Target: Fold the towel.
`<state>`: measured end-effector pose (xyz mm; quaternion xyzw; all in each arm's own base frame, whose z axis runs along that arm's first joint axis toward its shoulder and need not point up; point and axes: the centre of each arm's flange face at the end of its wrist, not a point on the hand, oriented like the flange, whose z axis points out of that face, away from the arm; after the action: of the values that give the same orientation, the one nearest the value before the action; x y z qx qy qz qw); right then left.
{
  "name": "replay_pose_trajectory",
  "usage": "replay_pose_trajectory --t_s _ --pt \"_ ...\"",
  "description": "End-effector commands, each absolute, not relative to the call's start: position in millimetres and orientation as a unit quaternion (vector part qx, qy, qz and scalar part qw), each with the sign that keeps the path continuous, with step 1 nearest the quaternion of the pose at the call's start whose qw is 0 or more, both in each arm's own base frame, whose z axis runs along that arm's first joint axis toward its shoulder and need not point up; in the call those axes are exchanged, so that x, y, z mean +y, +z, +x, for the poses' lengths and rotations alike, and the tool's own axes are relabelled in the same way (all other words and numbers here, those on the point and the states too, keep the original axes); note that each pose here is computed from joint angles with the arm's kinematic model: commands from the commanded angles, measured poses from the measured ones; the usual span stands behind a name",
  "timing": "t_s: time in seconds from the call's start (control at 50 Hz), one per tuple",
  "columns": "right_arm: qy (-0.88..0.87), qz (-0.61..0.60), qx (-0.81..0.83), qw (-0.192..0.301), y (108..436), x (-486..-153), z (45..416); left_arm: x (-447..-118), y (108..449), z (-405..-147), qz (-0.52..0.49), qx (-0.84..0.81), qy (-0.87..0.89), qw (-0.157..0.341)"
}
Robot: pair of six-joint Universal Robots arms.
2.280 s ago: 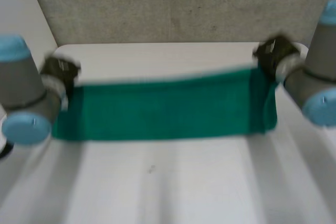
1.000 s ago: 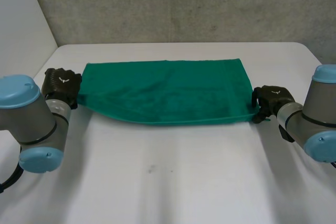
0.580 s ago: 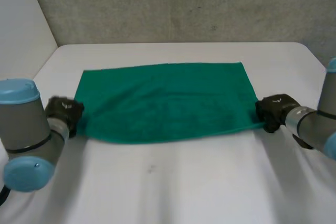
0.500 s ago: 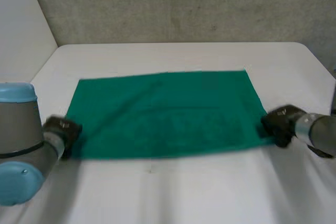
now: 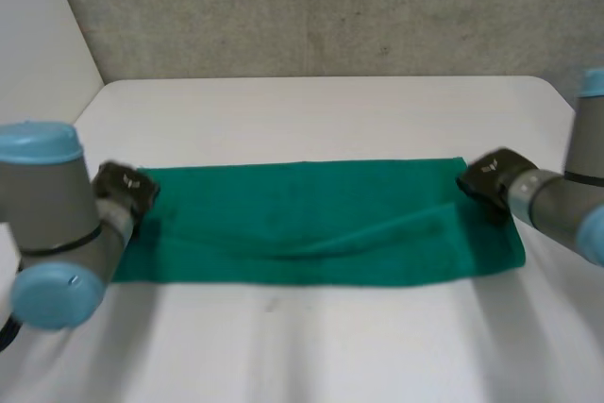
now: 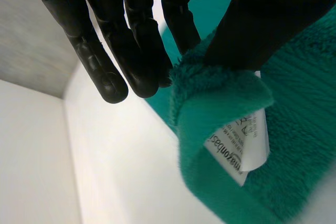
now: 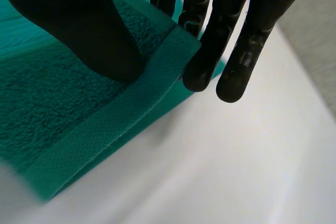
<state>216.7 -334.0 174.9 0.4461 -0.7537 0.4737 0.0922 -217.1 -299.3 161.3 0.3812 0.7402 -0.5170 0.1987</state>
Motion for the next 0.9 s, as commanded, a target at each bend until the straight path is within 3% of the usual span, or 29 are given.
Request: replay_pose_trajectory --t_s 0.02,0.18,0.32,0.46,0.54,0.62,0.72,0.9 --pt "0.561 0.399 -0.713 0.133 164.7 -397.2 240.8 -366.7 149.5 -240.0 0.355 0.701 -0.582 0.207" --pt "0.607 0.371 -0.684 0.161 154.7 -435.1 254.7 -408.9 141.5 -255.0 0.341 0.653 -0.637 0.228" --pt "0.617 0.370 -0.675 0.162 142.2 -446.3 263.6 -417.1 133.4 -258.3 0.354 0.639 -0.639 0.242" --pt "0.618 0.357 -0.680 0.168 143.6 -442.5 269.2 -416.8 130.7 -268.1 0.361 0.591 -0.688 0.214" --pt "0.616 0.327 -0.700 0.150 145.0 -438.3 266.8 -414.4 147.5 -273.1 0.361 0.555 -0.721 0.204" --pt "0.627 0.288 -0.713 0.123 173.3 -429.7 257.4 -408.8 158.5 -271.1 0.358 0.552 -0.725 0.206" --pt "0.610 0.299 -0.729 0.084 189.3 -394.7 251.6 -388.4 172.3 -261.2 0.353 0.564 -0.715 0.212" --pt "0.560 0.324 -0.762 0.031 173.8 -363.5 230.0 -347.3 175.5 -246.6 0.362 0.588 -0.693 0.207"
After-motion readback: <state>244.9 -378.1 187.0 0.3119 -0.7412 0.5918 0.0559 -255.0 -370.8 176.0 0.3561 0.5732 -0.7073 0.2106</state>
